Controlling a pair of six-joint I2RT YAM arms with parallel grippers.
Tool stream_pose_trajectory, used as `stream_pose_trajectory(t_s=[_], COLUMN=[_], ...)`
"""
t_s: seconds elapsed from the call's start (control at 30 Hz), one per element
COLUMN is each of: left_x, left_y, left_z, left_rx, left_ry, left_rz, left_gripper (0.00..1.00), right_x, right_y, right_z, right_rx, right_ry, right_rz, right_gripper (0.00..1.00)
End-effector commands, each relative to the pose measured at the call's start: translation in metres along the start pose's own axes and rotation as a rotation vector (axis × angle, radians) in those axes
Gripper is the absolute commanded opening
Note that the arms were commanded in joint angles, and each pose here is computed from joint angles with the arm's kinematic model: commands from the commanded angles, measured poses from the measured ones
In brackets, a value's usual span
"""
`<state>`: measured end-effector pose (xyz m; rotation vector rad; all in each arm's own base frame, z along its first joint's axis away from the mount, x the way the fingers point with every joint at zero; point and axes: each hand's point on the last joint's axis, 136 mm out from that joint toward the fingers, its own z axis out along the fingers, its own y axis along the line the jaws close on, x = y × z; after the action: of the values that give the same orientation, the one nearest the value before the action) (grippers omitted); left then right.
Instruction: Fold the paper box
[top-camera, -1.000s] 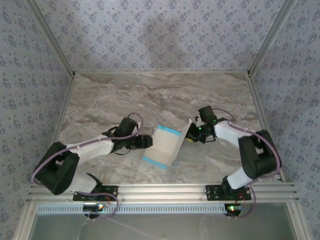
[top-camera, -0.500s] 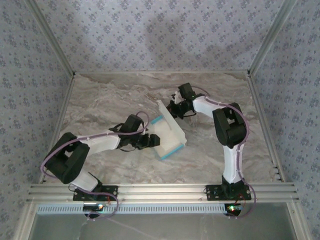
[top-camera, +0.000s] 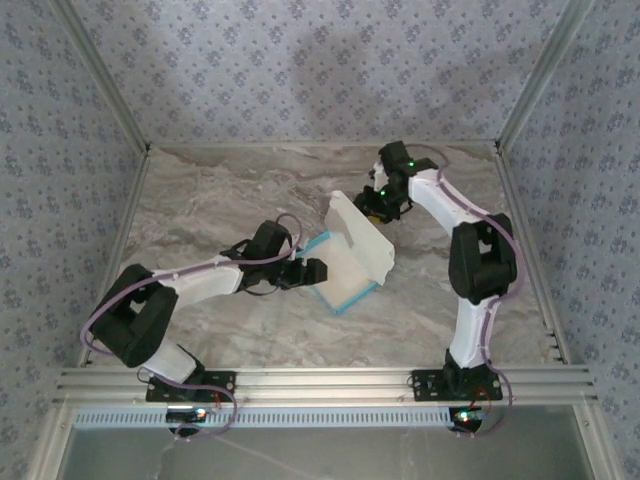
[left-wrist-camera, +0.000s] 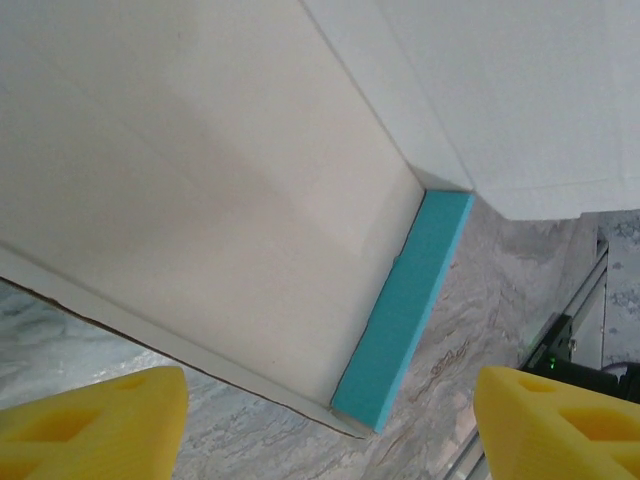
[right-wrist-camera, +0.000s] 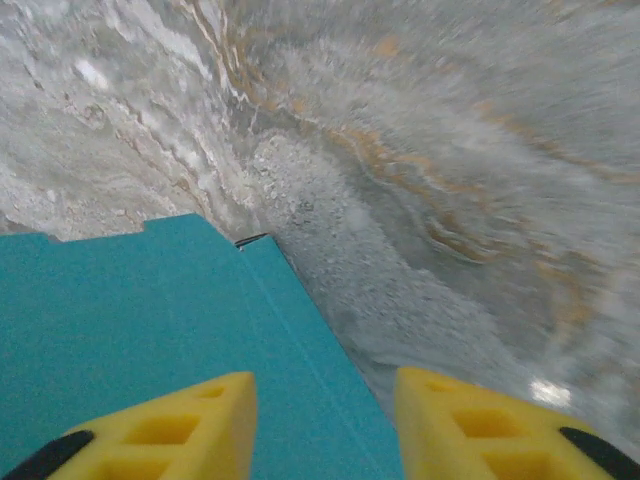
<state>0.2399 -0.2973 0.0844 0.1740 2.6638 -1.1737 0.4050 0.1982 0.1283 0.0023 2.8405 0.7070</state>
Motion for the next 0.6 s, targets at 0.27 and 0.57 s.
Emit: stream_pose_trajectory(t_s=[0.27, 0.57], left_x=[-0.017, -0.023], left_y=[0.027, 0.038], left_z=[-0.03, -0.031], left_rx=[-0.105, -0.074], left_ry=[-0.194, -0.295], left_rz=[-0.025, -0.081], left_gripper=[0.72, 0.7], right_x=[0.04, 0.059], right_y=[0.018, 0.021], right_z=[-0.095, -0.076], right_rx=[0.119, 0.43], right_ry=[-0.108, -0.017], right_rz=[-0.244, -0.533], right_gripper=[0.68, 0.65])
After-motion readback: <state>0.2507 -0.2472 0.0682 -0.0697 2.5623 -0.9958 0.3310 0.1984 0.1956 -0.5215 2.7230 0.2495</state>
